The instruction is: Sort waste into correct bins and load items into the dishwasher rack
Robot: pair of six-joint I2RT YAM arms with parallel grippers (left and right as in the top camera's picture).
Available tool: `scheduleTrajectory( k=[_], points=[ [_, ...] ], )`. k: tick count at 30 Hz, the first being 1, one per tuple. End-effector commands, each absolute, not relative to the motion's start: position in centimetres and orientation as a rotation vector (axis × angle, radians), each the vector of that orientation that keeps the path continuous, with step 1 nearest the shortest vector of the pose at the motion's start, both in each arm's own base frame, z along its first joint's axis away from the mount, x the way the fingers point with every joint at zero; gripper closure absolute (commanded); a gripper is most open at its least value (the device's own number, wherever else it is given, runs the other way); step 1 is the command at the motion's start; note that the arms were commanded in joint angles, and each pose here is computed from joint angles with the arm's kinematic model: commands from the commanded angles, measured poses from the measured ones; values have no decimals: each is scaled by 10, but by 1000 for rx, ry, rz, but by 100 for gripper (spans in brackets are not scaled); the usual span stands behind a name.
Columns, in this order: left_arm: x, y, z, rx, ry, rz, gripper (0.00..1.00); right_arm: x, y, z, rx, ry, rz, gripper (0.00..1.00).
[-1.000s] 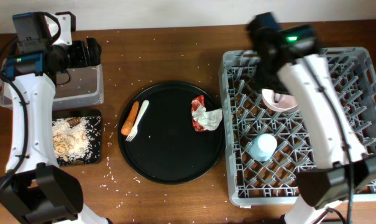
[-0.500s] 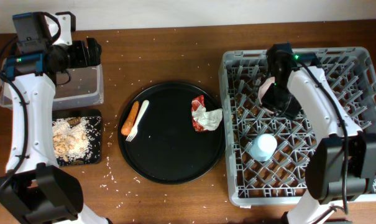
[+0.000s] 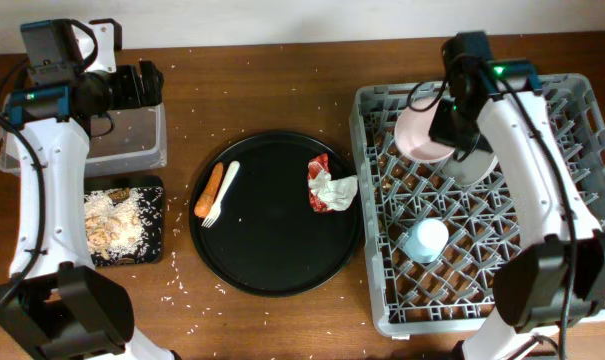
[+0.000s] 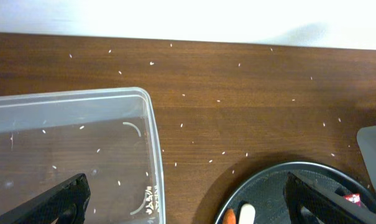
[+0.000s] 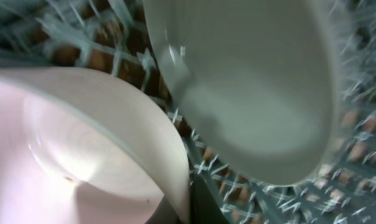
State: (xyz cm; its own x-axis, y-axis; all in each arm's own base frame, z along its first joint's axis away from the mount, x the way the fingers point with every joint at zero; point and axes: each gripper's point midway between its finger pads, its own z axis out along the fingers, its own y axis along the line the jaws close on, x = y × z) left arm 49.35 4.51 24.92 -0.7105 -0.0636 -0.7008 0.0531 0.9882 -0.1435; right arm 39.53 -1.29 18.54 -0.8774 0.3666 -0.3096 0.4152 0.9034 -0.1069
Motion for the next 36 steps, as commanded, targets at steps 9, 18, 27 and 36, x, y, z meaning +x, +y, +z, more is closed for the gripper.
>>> scheduleTrajectory(
  k=[9,18,27,36],
  points=[
    [491,47,263,-12,2323,-186,1,435,46,273,-234,2228,-1360,96],
    [491,47,263,-12,2323,-186,1,455,33,204,-379,2258,-1622,96],
    [491,47,263,-12,2323,-186,1,465,30,174,-338,2349,-1517,96],
    [491,47,263,-12,2323,-186,1,468,41,161,-345,2382,-1443,96]
  ],
)
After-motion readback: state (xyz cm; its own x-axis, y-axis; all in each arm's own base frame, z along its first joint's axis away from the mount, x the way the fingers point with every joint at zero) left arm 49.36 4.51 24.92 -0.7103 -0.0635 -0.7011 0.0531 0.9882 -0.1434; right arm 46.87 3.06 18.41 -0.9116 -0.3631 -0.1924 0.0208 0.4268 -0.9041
